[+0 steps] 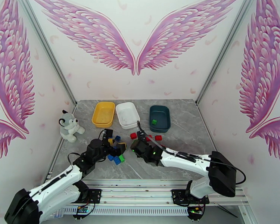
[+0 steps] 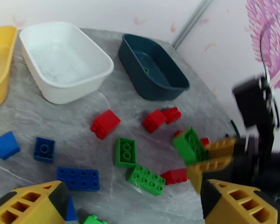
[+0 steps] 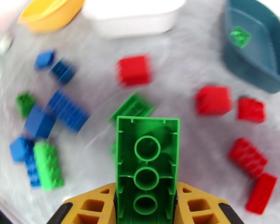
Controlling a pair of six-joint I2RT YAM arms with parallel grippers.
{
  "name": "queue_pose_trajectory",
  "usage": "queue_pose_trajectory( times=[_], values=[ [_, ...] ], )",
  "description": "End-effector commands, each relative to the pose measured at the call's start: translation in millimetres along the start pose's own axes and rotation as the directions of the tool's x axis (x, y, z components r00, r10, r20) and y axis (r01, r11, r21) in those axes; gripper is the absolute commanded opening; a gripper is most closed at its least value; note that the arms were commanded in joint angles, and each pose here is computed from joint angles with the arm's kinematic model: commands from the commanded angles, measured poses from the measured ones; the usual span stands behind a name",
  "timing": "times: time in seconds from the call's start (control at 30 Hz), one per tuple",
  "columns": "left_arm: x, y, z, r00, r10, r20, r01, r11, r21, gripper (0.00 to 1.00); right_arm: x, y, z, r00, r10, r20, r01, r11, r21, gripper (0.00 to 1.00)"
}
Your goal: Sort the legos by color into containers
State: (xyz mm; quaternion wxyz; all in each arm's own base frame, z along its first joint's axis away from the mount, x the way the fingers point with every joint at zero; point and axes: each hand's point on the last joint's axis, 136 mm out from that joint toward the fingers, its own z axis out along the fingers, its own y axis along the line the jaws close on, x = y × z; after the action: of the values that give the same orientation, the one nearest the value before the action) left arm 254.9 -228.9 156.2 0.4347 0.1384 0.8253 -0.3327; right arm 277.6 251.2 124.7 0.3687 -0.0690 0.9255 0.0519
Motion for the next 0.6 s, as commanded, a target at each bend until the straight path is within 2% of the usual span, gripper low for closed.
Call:
queue_pose_trajectory(
  times=[0.0,0.23,0.57],
  values=[
    [-19,-30,18,0.995,0.104,0.013,-0.104,0.992,0.065,0.99,-23,-32,1,1.0,0.01,0.008,-0.011,0.999,0.034,0.31],
    [-5,-49,61,0.985,0.16,-0.069,-0.155,0.985,0.075,0.99,-77,-100,22,0.986,0.163,0.048,-0.167,0.979,0.117,0.32],
    [-7,-72,78,0.974,0.217,-0.065,-0.207,0.969,0.135,0.99,-122,-129,86,0.971,0.24,-0.02,-0.232,0.956,0.178,0.3]
  ],
)
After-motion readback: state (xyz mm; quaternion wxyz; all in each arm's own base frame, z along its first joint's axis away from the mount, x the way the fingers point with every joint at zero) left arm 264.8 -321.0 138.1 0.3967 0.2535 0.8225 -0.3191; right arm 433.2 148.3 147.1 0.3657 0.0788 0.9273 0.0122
